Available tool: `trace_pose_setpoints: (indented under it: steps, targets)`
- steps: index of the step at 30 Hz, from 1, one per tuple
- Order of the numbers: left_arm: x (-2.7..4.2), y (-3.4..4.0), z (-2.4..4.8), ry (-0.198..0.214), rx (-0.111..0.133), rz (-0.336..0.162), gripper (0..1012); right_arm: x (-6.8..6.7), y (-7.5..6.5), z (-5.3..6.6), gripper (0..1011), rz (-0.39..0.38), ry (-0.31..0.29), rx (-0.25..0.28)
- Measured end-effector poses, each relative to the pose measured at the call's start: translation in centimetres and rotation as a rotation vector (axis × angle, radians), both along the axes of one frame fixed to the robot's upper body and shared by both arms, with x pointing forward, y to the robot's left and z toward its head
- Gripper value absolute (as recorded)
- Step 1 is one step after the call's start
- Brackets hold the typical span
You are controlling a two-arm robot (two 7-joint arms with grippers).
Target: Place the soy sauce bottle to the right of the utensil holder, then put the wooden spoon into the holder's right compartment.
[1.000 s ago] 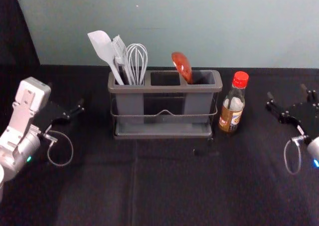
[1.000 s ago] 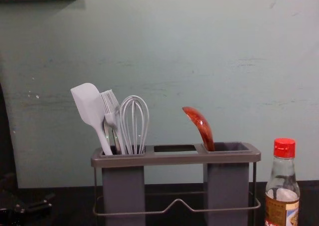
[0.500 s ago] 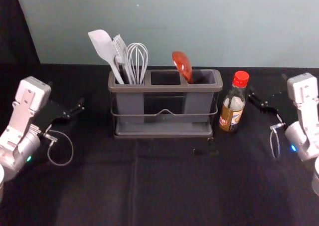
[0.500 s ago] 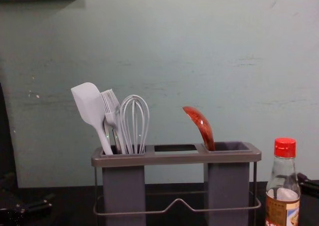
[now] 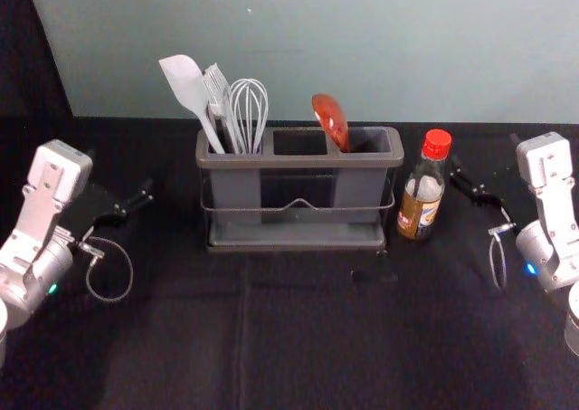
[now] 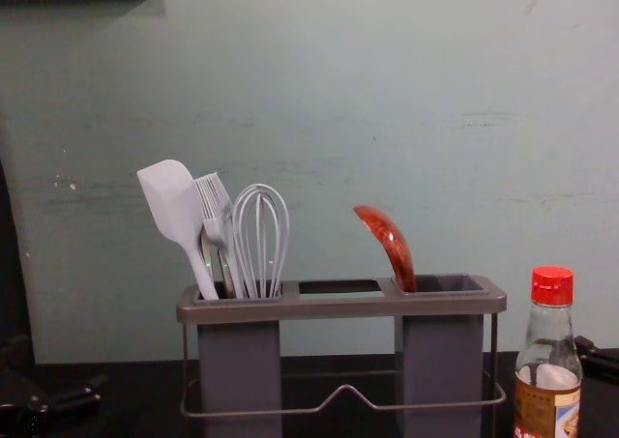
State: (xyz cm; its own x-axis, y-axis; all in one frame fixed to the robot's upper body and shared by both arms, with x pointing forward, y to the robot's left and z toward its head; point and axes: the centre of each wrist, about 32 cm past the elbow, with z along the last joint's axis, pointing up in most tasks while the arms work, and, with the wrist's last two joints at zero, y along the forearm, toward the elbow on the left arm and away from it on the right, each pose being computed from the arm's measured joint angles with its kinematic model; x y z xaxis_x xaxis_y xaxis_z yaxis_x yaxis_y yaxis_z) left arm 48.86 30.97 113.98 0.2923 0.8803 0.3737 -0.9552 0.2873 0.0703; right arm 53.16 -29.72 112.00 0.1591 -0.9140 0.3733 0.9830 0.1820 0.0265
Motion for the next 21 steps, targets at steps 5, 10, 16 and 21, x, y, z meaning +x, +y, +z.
trace_pose_setpoints:
  steps: [5,10,16,21]
  targets:
    - [0.00,0.00,0.00,0.000,0.000,0.000,1005,-0.04,-0.07,-0.01,1002,0.001,0.000,0.003]
    - [0.00,0.00,0.00,0.000,0.000,0.000,1005,-0.06,-0.10,-0.01,1002,0.002,0.000,0.004]
    - [0.00,0.00,0.00,0.000,0.000,0.000,1005,-0.08,-0.13,0.01,1002,0.005,0.000,0.006]
    - [0.00,0.00,0.00,0.000,0.000,0.000,1005,-0.09,-0.16,0.01,1002,0.005,0.000,0.007]
